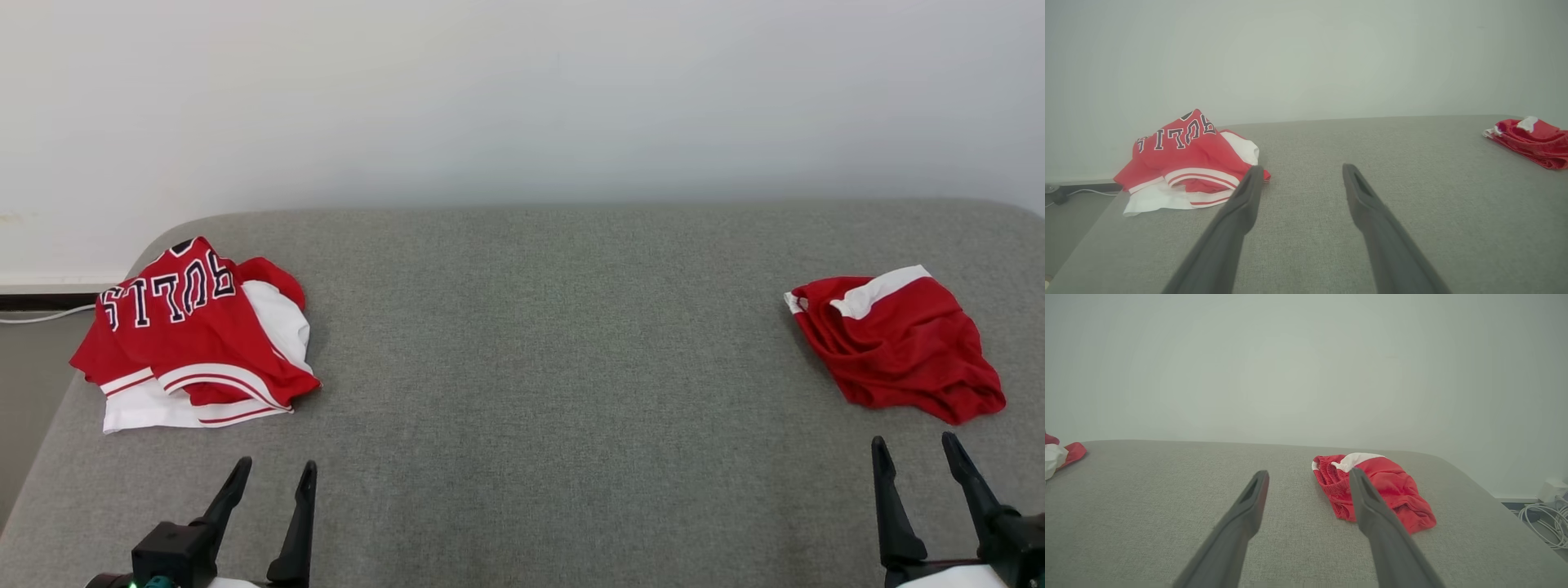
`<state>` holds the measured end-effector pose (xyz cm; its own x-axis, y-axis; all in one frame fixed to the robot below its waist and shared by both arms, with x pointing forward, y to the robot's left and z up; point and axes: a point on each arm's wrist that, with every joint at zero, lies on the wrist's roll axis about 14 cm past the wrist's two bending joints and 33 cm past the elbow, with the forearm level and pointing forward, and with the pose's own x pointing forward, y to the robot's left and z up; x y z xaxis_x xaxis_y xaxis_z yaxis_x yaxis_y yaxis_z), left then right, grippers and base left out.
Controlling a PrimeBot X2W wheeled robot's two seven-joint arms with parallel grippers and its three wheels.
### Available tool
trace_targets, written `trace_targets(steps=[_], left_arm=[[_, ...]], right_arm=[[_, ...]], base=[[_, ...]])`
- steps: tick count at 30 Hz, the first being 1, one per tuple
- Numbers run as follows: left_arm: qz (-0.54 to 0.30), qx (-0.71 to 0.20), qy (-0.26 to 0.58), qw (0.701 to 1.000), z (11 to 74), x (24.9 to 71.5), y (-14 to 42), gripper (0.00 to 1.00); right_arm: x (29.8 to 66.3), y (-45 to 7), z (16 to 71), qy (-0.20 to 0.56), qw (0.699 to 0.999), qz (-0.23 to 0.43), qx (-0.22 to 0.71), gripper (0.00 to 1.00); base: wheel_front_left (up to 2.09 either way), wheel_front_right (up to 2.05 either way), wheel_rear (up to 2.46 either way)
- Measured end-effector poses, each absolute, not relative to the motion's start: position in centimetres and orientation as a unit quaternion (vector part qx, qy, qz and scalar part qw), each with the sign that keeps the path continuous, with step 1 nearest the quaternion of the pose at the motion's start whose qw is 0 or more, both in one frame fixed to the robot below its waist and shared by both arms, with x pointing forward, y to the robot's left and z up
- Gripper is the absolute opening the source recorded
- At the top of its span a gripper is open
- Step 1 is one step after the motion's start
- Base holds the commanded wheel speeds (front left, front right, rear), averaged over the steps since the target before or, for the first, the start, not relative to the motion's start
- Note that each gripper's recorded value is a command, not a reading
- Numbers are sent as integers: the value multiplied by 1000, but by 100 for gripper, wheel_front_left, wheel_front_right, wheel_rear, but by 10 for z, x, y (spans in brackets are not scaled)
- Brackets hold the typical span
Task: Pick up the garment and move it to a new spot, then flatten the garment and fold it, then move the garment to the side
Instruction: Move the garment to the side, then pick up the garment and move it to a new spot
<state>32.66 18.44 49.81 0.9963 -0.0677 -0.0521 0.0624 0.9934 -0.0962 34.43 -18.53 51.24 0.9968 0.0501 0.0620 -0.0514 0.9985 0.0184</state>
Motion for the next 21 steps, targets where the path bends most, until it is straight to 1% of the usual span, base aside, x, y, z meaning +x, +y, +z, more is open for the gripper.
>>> trace_targets(steps=[9, 21], left_arm=[[-36, -46, 24, 998, 500, 325, 181, 100], [-39, -46, 27, 998, 499, 325, 179, 100]], right_arm=[[328, -188, 510, -18, 1000, 21, 9, 100], [328, -188, 512, -20, 999, 20, 16, 100]], base=[[0, 0, 0], [0, 0, 0]])
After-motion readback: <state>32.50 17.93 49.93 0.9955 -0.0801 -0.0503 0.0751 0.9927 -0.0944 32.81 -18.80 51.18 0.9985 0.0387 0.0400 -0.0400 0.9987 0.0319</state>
